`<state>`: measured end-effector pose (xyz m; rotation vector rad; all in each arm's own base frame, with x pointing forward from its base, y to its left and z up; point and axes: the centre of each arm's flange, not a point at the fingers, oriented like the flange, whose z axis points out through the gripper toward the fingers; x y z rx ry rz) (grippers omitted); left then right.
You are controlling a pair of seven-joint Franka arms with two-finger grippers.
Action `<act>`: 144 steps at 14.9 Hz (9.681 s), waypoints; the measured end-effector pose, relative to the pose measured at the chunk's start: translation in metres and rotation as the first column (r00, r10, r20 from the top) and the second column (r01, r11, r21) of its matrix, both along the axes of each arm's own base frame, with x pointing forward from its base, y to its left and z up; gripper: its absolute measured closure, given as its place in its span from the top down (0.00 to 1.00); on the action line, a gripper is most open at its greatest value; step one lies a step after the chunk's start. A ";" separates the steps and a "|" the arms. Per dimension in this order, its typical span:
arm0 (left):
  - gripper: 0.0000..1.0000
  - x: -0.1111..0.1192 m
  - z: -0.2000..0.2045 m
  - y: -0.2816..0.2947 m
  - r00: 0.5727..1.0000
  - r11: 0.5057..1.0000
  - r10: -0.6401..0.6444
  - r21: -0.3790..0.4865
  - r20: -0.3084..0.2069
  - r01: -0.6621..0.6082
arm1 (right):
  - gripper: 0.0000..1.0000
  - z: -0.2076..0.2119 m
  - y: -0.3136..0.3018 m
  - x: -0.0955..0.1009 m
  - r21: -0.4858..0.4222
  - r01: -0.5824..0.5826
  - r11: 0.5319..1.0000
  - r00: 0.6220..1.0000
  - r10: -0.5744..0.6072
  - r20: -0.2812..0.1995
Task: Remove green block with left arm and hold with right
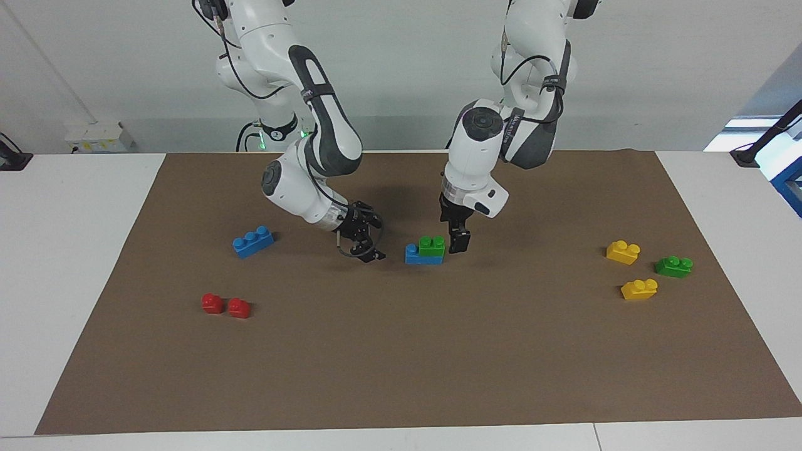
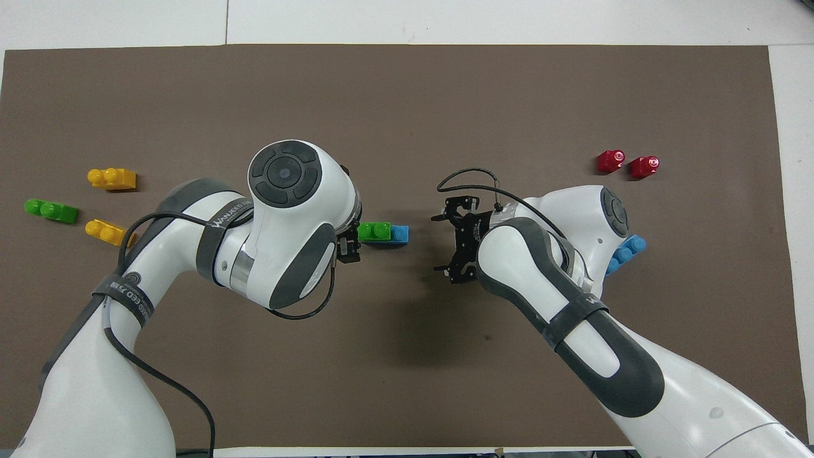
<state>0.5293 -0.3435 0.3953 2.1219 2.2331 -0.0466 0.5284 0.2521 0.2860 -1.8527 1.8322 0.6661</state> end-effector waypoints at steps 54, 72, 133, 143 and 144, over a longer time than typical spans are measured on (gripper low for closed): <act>0.91 -0.016 -0.050 -0.018 0.999 0.999 0.029 0.022 -0.032 -0.028 | 0.35 -0.019 0.075 -0.002 -0.004 0.065 0.998 0.993 -0.064 0.103; 0.36 -0.017 0.023 -0.002 0.999 1.000 -0.015 -0.005 0.050 0.015 | 0.35 -0.019 0.075 0.001 -0.007 0.070 0.998 0.990 -0.069 0.124; 1.00 0.083 -0.023 0.365 0.824 0.825 -0.565 0.064 0.038 0.562 | 1.00 0.015 -0.255 0.082 -0.135 -0.224 0.965 0.946 0.249 0.206; 1.00 0.068 0.154 0.344 0.586 0.588 -0.809 0.106 0.048 0.802 | 1.00 0.137 -0.213 0.090 -0.291 -0.345 0.892 0.873 0.419 0.249; 1.00 0.062 0.167 0.344 0.528 0.530 -0.848 0.118 0.048 0.840 | 1.00 0.141 -0.206 0.090 -0.327 -0.369 0.870 0.857 0.455 0.243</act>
